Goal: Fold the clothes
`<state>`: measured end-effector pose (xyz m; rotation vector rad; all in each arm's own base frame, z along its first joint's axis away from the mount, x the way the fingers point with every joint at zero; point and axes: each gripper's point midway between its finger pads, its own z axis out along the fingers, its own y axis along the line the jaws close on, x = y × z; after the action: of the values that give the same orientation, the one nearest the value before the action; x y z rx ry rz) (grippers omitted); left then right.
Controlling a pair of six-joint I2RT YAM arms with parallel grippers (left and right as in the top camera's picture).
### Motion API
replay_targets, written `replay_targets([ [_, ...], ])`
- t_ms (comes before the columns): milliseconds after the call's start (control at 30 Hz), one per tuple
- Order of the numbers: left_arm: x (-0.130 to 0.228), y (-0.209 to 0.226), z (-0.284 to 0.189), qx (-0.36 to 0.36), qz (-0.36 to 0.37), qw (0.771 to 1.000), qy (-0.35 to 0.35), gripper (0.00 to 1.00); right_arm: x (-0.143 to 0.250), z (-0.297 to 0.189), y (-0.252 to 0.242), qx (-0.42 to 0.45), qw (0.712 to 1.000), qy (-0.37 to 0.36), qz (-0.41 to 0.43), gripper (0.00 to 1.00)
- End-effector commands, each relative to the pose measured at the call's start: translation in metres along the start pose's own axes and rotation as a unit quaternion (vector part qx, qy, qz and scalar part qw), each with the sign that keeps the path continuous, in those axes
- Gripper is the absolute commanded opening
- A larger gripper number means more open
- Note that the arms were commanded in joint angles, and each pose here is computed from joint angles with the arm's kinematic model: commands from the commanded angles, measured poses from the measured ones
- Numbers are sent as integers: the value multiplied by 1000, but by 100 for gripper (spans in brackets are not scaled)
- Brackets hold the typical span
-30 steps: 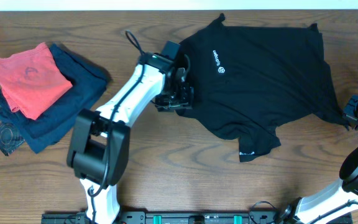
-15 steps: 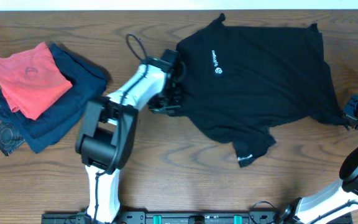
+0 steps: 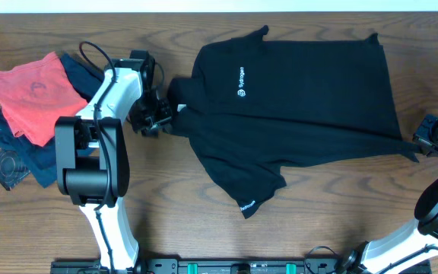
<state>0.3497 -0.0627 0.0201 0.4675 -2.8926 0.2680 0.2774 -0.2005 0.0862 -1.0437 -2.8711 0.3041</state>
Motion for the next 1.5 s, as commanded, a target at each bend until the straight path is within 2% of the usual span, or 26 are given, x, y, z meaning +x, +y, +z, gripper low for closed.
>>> replay_targets([
  [0,39,-31,-17,58,37,996,52,40,3,-7,4,-2,1000,-5,-5,2],
  [233,94,-51,-9,19,79,989,122,40,3,-7,4,-2,1000,-5,-8,2],
  [400,123,-76,20,-3,121,985,126,40,3,-7,4,-2,1000,-6,-14,2],
  [533,140,-92,47,-16,120,986,114,40,3,-7,4,-2,1000,-6,-14,2],
  [633,144,-93,65,-32,102,990,95,41,3,-7,5,-2,1000,-6,-14,2],
  [700,144,-93,76,-39,96,991,80,52,3,-7,5,-2,1000,-6,-14,2],
  [933,151,-91,85,-41,91,991,84,54,3,-7,5,-2,1000,-6,-14,2],
  [1067,165,-91,83,-39,62,991,113,63,3,-7,4,-2,1000,-5,-14,2],
  [1300,175,-84,79,-49,50,988,139,66,4,-7,4,-2,1000,-5,-14,1],
  [1467,176,-84,79,-50,50,988,139,72,4,-7,4,-2,1000,-5,-14,1],
])
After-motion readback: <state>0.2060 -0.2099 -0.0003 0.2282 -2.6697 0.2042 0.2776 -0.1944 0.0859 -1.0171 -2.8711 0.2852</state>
